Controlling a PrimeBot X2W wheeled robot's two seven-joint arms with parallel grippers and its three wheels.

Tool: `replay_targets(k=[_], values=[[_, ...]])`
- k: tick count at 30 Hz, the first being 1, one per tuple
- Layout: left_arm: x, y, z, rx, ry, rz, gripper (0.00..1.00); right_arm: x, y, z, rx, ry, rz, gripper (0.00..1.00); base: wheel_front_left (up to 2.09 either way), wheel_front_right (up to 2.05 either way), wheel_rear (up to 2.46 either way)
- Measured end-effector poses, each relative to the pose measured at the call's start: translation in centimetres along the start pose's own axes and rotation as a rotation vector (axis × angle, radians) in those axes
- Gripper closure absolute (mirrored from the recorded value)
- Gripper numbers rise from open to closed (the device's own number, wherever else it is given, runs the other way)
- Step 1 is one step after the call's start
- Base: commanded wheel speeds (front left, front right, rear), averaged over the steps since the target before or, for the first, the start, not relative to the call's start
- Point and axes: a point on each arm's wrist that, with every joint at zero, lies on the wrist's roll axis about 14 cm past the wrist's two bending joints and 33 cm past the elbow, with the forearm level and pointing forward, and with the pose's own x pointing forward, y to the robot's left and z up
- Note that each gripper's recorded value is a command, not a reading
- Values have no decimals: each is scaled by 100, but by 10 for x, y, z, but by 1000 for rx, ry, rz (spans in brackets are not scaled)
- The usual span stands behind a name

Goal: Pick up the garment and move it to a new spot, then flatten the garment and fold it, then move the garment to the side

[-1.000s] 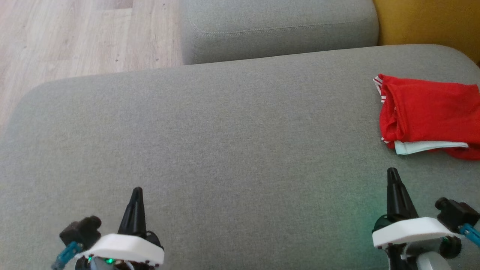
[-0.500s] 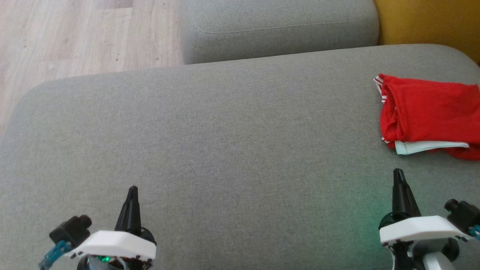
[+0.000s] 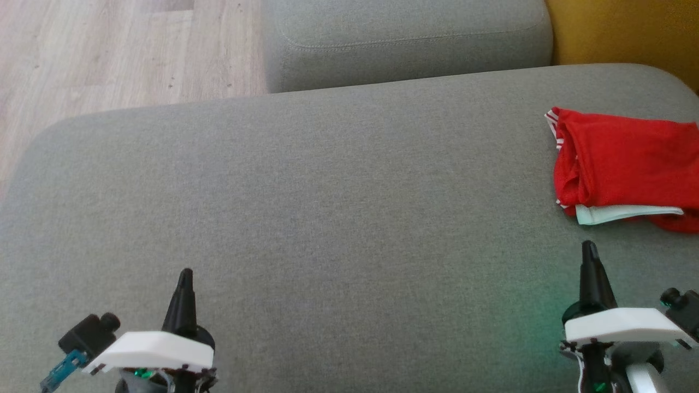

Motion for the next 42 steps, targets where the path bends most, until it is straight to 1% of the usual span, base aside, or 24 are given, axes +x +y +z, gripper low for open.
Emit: replay_targets(k=[28, 42], values=[[10, 4, 13, -274, 4, 4, 100, 1, -8, 3, 290, 9, -35, 100, 0, 0, 0], [12, 8, 15, -415, 11, 5, 100, 6, -6, 8, 441, 6, -27, 100, 0, 0, 0]])
